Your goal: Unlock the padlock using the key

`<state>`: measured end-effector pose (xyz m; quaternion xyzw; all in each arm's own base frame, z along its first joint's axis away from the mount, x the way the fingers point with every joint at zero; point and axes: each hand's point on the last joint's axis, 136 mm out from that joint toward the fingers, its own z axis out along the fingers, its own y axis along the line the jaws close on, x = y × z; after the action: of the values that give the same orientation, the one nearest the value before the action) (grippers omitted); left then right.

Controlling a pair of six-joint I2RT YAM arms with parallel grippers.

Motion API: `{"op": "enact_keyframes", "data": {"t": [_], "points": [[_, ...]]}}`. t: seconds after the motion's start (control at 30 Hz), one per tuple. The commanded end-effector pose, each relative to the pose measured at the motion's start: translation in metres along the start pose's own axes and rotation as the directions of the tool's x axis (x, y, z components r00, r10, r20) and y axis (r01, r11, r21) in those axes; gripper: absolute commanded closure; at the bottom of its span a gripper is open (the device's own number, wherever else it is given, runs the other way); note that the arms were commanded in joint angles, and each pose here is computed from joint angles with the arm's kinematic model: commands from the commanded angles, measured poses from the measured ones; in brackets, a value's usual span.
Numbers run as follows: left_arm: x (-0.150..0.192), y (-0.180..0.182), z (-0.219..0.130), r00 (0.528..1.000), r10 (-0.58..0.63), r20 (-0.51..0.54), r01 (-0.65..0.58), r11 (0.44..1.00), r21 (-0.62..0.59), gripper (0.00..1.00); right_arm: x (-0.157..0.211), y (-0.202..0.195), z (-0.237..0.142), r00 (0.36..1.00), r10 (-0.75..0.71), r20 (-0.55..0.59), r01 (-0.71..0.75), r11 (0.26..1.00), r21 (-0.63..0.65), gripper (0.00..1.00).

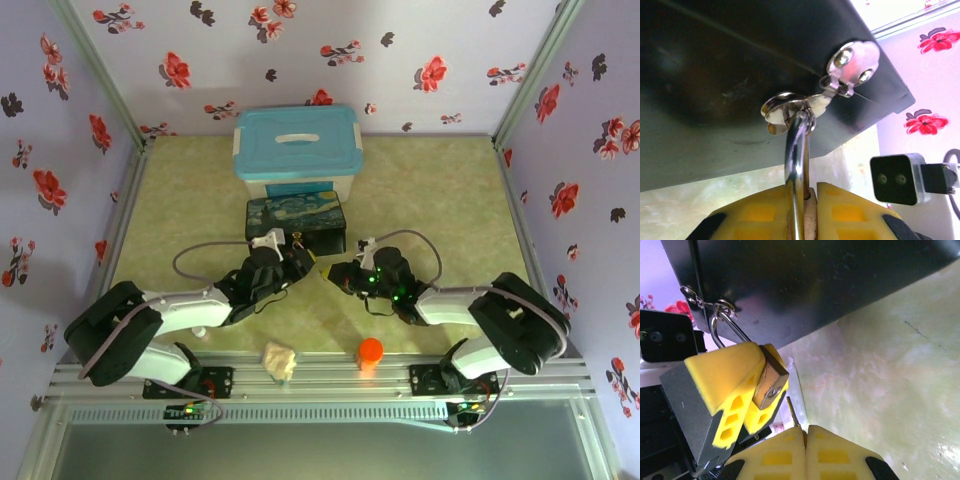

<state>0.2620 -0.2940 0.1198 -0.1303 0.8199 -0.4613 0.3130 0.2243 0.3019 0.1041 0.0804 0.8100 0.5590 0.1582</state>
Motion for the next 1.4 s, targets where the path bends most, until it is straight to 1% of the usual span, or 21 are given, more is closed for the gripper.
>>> {"op": "enact_keyframes", "data": {"t": [0.0, 0.23, 0.5, 0.63, 0.73, 0.9, 1.1, 1.3, 1.37], "points": [[-0.018, -0.042, -0.002, 0.999, -0.027, 0.047, 0.019, 0.989, 0.149, 1.0, -0.007, 0.016, 0.0, 0.999, 0.024, 0.025, -0.022, 0.994, -0.106, 1.0], [-0.018, -0.041, -0.002, 0.998, -0.039, 0.044, 0.032, 0.988, 0.152, 1.0, -0.015, 0.025, 0.003, 0.998, 0.026, 0.057, -0.015, 0.982, -0.187, 1.0], [-0.027, -0.038, -0.001, 0.996, -0.047, 0.076, 0.036, 0.989, 0.144, 1.0, -0.011, 0.011, 0.0, 0.997, 0.049, 0.059, -0.039, 0.986, -0.159, 1.0], [-0.028, -0.04, 0.001, 0.995, -0.066, 0.074, 0.054, 0.986, 0.161, 1.0, -0.01, 0.011, -0.005, 0.996, 0.054, 0.068, -0.041, 0.984, -0.172, 1.0], [-0.027, -0.04, 0.002, 0.995, -0.075, 0.064, 0.064, 0.985, 0.162, 1.0, -0.012, 0.014, -0.005, 0.996, 0.046, 0.077, -0.031, 0.982, -0.186, 1.0], [-0.025, -0.039, 0.001, 0.996, -0.068, 0.057, 0.058, 0.985, 0.161, 1.0, -0.019, 0.029, -0.003, 0.995, 0.041, 0.091, -0.016, 0.965, -0.261, 1.0], [-0.025, -0.041, 0.0, 0.996, -0.065, 0.061, 0.054, 0.984, 0.169, 1.0, -0.021, 0.027, 0.001, 0.994, 0.035, 0.102, -0.008, 0.967, -0.253, 1.0], [-0.022, -0.039, 0.002, 0.996, -0.075, 0.048, 0.066, 0.984, 0.168, 1.0, -0.026, 0.046, -0.003, 0.992, -0.012, 0.124, 0.049, 0.955, -0.293, 1.0], [-0.022, -0.038, 0.002, 0.996, -0.078, 0.048, 0.069, 0.983, 0.169, 1.0, -0.027, 0.045, -0.005, 0.991, -0.014, 0.136, 0.053, 0.956, -0.289, 1.0]]}}
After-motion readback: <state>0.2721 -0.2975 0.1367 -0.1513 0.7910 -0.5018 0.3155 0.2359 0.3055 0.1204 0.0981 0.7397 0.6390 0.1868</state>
